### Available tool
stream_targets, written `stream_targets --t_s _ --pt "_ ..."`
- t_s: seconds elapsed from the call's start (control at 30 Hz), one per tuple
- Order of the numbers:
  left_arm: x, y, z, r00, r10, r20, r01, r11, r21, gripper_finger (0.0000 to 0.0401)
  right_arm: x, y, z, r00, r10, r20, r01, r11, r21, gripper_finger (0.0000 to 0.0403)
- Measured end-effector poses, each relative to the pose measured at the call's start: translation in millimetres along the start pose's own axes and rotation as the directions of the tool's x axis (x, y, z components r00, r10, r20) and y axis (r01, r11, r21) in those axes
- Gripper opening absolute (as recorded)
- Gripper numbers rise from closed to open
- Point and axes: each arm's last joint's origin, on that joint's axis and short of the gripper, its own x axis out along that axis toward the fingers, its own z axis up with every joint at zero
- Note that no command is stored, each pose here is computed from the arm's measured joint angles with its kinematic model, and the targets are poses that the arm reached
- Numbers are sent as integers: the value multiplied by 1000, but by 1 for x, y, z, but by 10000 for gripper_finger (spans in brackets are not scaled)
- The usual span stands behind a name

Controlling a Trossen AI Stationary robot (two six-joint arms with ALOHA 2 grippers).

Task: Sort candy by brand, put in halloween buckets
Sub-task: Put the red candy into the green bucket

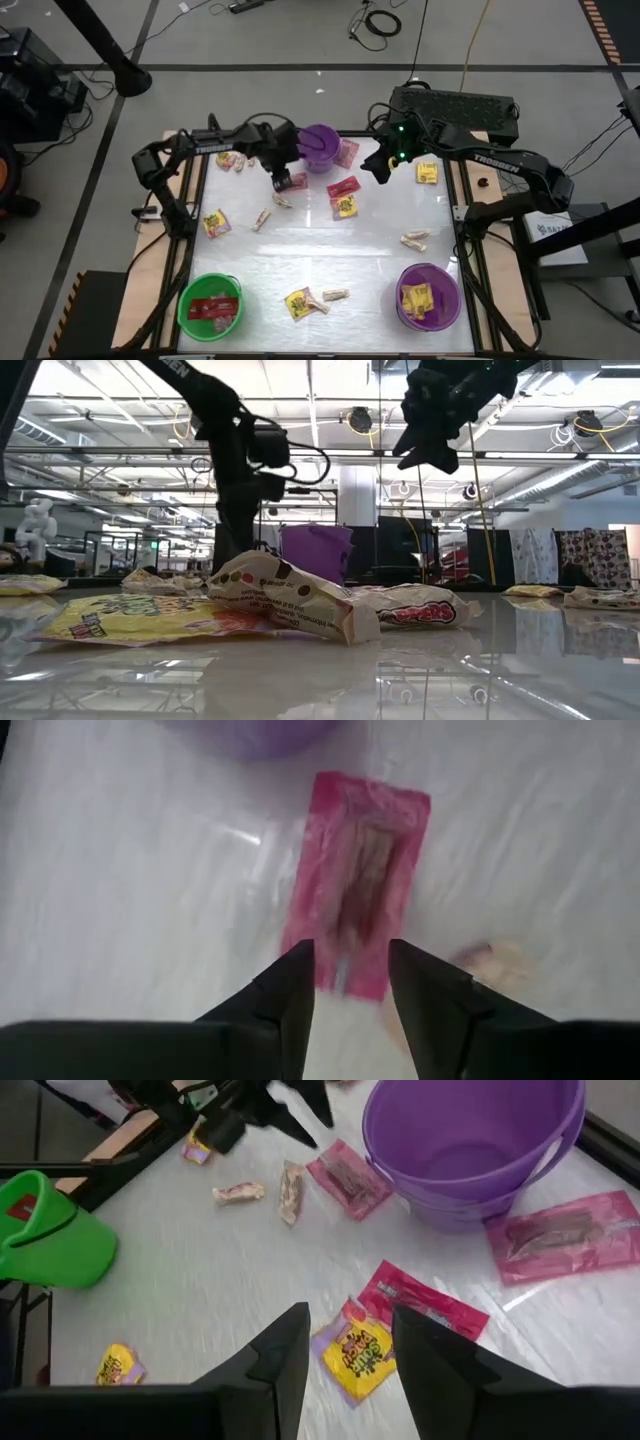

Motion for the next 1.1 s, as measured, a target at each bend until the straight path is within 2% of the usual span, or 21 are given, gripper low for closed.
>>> stream_targets --t_s 0.17,0.3,0.47,0.67,0.73,0.9,1.03,1.1 --pt "20 -9 -9 1000 20 20 -22 998 66 136 0 0 0 1000 1 4 -1 1000 -2 137" --pt "33 -12 -17 1000 15 -10 -14 993 118 136 0 0 0 1000 1 4 -1 1000 -1 137" --pt "54 -11 -22 999 15 -38 -10 993 120 136 0 0 0 1000 1 4 -1 1000 -1 137" --pt "64 -11 -20 999 13 -52 -6 992 127 131 0 0 0 1000 1 3 -1 1000 -1 137" --pt "65 -12 -20 998 11 -58 -3 991 131 112 0 0 0 1000 1 3 -1 1000 -1 137" --pt "59 -19 -21 998 39 -57 -31 989 145 17 0 0 0 1000 1 3 -1 1000 -1 137" --pt "50 -25 -18 994 107 -36 -100 980 174 5 0 0 0 1000 1 4 -1 1000 -2 137" --pt "36 -27 -11 992 124 23 -126 976 176 3 0 0 1 1000 2 8 -2 1000 -3 137"
